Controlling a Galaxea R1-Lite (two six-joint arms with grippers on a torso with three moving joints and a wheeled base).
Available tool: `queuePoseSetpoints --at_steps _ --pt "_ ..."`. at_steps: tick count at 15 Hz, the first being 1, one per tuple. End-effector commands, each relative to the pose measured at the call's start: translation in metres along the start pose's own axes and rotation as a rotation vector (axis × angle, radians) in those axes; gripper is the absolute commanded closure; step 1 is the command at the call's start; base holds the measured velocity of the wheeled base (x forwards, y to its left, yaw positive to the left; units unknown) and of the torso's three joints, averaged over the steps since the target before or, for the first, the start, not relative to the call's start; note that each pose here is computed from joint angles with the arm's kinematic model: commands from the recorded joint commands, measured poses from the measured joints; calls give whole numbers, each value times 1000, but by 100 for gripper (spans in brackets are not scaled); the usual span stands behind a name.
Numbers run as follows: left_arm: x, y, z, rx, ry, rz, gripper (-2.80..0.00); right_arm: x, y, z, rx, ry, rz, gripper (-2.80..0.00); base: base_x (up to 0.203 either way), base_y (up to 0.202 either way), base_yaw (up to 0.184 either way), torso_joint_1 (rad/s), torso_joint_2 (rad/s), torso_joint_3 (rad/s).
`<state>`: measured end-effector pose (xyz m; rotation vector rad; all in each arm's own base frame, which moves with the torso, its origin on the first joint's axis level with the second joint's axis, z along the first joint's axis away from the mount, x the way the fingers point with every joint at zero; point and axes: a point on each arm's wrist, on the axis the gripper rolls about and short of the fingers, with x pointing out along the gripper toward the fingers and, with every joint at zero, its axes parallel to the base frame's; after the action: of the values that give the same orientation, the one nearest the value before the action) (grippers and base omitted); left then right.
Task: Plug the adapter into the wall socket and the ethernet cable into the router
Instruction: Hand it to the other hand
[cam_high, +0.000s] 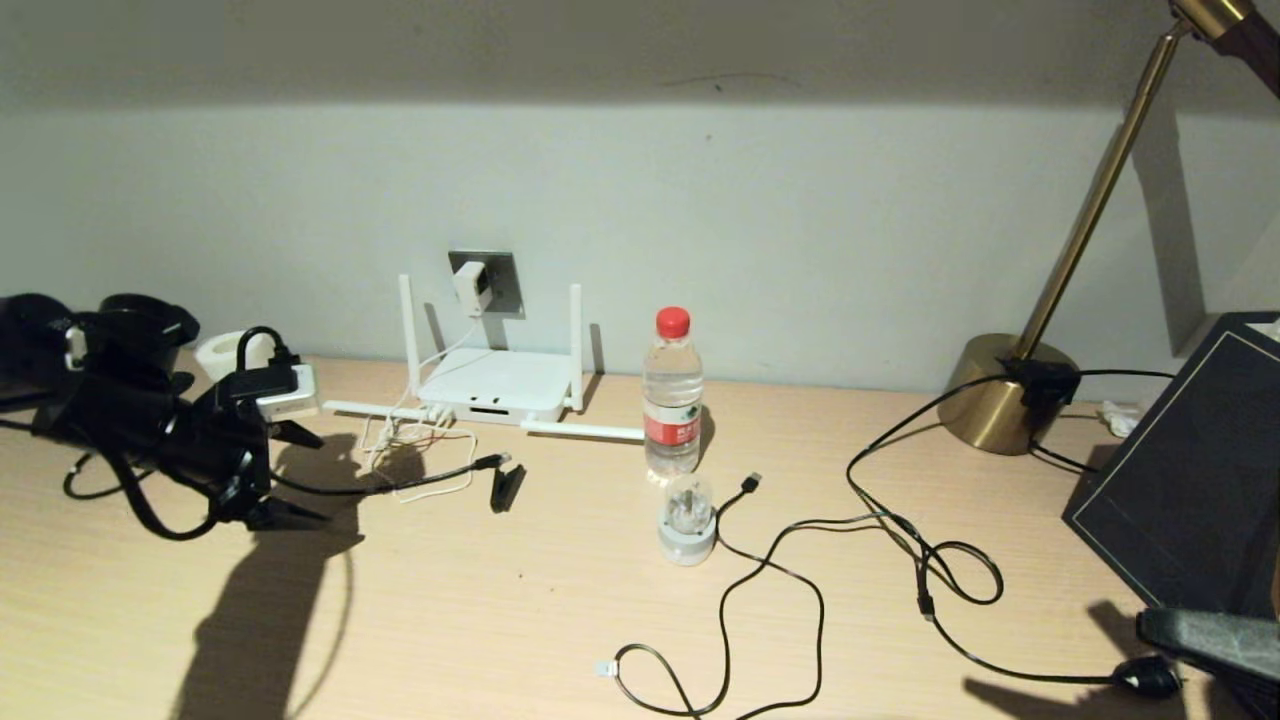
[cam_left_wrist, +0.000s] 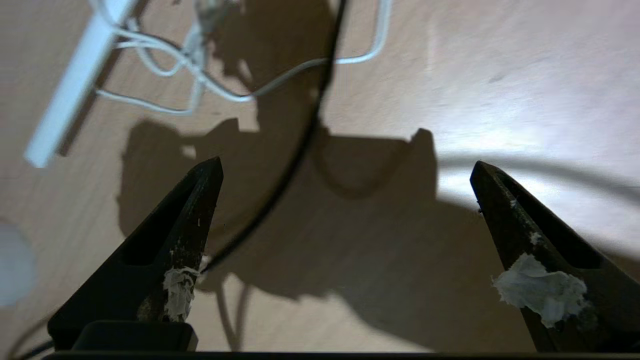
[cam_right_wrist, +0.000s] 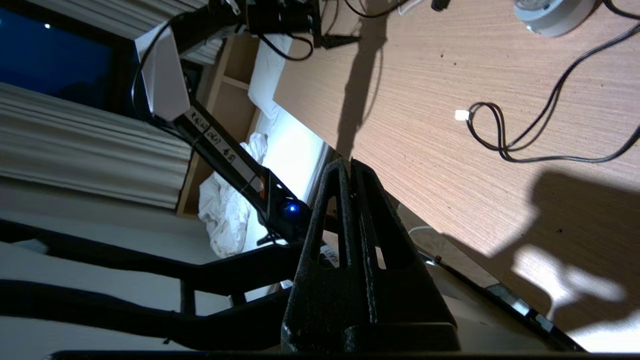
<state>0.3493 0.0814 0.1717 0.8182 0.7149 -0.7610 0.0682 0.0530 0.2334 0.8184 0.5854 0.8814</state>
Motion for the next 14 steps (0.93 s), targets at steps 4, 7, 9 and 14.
queuePoseSetpoints --at_steps 4,7,9,14 --pt "22 19 -9 56 10 1 -280 5 -2 1 9 24 6 0 0 0 0 0 0 0" --pt "27 24 -15 57 21 3 -280 6 -7 -2 23 37 -9 0 0 0 0 0 0 0" --pt "36 33 -22 100 25 2 -280 6 -10 -5 24 36 -8 0 0 0 0 0 0 0" --pt "47 50 -28 128 22 30 -280 -1 -15 -13 17 29 2 0 0 0 0 0 0 0"
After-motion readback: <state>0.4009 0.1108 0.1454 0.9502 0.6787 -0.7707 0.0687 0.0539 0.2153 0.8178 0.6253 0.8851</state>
